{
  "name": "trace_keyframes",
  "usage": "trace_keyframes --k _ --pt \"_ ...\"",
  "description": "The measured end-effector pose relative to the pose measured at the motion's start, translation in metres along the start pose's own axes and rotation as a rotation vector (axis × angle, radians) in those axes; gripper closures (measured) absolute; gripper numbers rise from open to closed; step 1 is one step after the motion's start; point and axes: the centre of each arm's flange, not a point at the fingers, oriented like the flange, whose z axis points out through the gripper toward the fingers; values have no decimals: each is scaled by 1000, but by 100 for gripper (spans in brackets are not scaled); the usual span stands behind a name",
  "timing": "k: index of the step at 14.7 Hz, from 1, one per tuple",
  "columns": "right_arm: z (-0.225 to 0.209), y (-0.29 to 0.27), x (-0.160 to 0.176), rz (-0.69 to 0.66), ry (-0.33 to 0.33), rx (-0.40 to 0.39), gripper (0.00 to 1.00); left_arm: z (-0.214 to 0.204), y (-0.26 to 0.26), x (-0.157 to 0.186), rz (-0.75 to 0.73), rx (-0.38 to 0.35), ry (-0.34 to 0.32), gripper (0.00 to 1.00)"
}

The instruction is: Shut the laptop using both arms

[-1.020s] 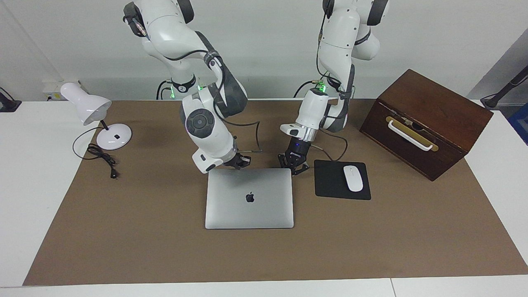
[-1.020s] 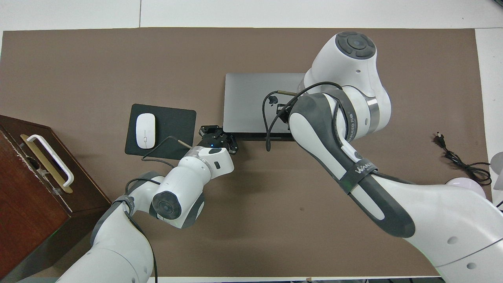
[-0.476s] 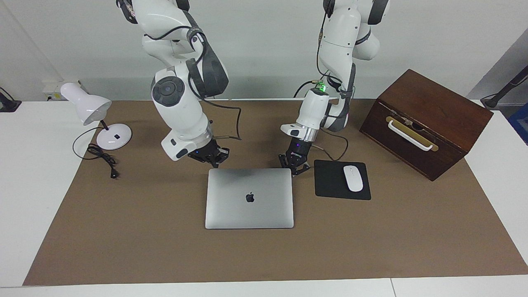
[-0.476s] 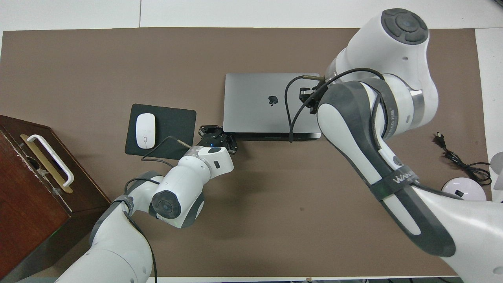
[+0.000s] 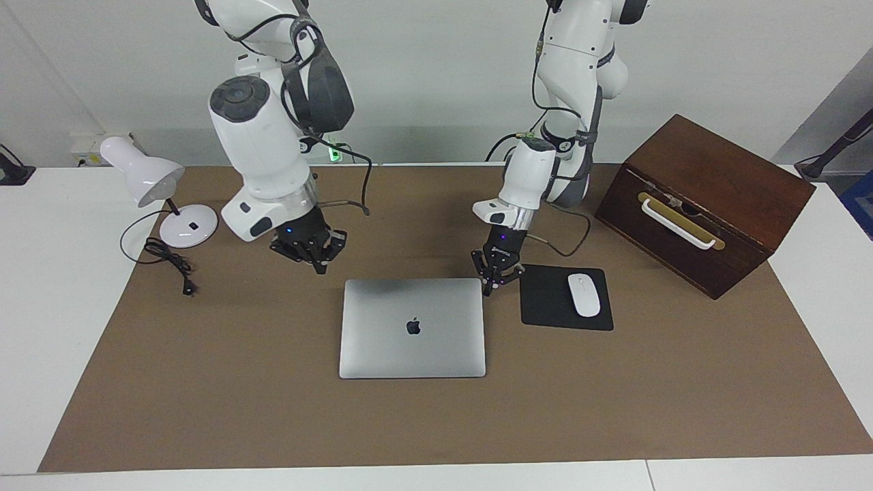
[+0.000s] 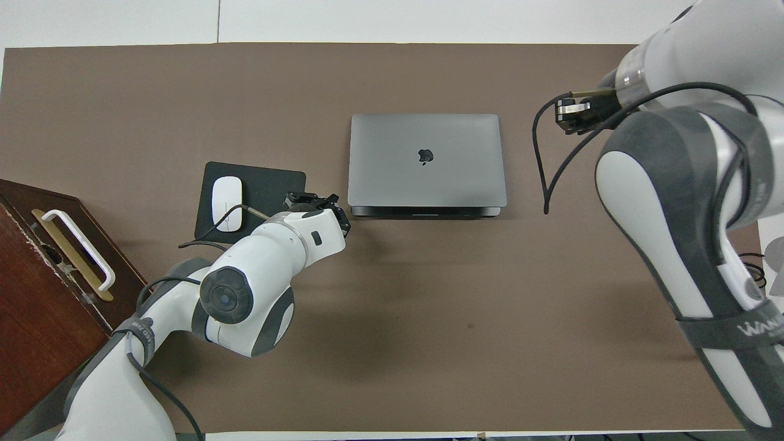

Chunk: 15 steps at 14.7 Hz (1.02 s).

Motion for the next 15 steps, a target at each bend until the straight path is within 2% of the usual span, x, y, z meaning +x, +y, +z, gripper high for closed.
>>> trace_keyframes --k 4,7,10,12,15 --pt "-39 70 -3 -57 50 -47 30 -49 -26 21 -43 -10 -119 99" --pt "-72 103 -6 -177 62 -118 1 -86 -54 43 -87 -21 -248 99" --pt "-95 127 -13 -185 95 -118 0 -121 -89 62 -141 -23 -336 99" --pt "-94 141 -24 -96 89 -68 0 -146 -114 64 -183 -16 -363 81" --pt "-87 139 -38 -12 67 -48 0 -184 -152 53 -256 0 -379 50"
